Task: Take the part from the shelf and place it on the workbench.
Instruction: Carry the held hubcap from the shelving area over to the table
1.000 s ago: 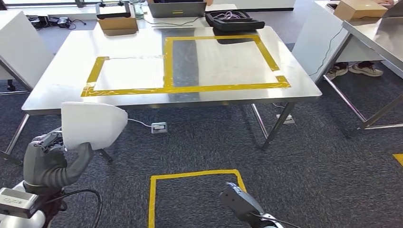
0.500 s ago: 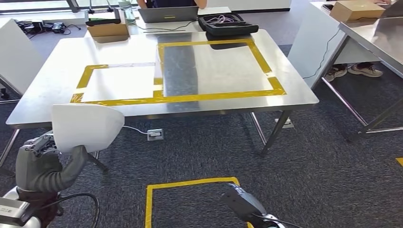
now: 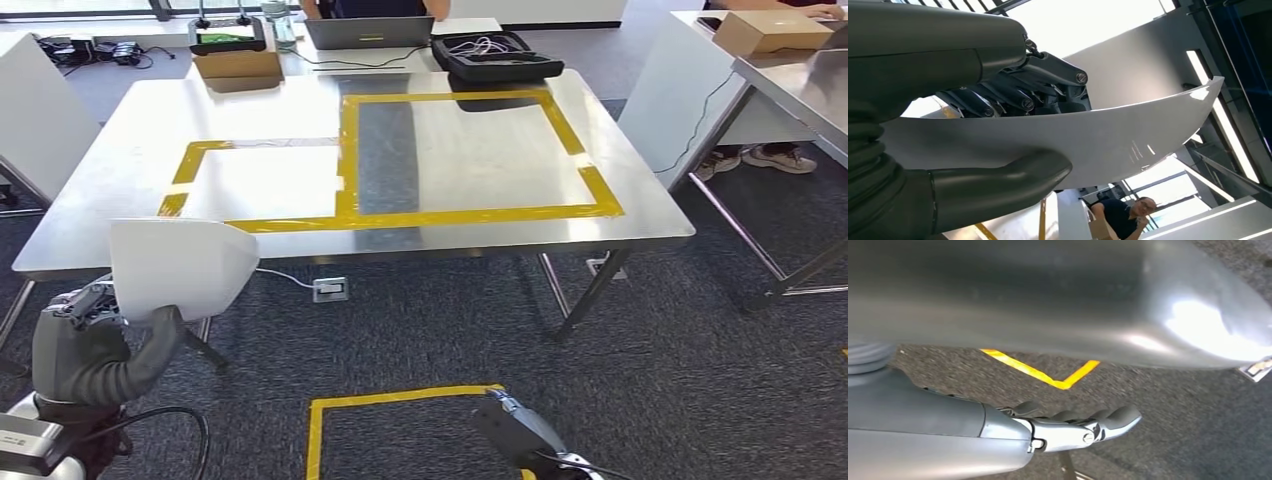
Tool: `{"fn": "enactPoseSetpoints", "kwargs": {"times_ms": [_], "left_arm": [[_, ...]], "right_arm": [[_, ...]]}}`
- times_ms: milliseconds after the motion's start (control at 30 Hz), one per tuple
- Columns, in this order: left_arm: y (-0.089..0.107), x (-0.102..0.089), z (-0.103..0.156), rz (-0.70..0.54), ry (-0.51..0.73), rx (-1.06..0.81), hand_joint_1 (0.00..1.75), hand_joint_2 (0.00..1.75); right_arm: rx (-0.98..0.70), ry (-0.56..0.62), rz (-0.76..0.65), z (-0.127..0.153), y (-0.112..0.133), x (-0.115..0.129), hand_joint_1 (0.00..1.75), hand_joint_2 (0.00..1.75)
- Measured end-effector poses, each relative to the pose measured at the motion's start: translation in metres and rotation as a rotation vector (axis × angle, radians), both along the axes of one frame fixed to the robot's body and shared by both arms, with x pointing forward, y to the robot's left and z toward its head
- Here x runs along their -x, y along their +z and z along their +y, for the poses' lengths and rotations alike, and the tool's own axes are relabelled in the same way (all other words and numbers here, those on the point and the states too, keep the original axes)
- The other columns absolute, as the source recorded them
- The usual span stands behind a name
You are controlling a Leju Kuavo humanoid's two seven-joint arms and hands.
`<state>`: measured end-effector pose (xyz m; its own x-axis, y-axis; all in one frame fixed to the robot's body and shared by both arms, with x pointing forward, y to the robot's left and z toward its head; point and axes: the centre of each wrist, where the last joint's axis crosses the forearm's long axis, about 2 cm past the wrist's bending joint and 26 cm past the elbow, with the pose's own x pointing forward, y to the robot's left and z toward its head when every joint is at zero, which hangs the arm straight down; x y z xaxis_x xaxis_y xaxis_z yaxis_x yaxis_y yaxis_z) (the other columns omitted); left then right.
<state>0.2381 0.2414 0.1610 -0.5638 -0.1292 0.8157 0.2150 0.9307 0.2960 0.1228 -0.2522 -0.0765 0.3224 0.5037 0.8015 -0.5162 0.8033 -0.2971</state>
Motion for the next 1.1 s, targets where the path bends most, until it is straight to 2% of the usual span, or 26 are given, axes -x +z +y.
{"fn": "enactPoseSetpoints", "kwargs": {"times_ms": [800, 1100], "left_arm": [[0.002, 0.004, 0.006, -0.009, 0.037, -0.004, 1.75, 1.75], [0.001, 0.007, 0.004, -0.007, 0.031, -0.004, 1.75, 1.75]], "right_arm": [[0.002, 0.037, -0.023, 0.006, 0.004, -0.012, 0.0, 0.0], [0.0, 0.052, -0.016, 0.007, 0.003, -0.009, 0.0, 0.0]]}}
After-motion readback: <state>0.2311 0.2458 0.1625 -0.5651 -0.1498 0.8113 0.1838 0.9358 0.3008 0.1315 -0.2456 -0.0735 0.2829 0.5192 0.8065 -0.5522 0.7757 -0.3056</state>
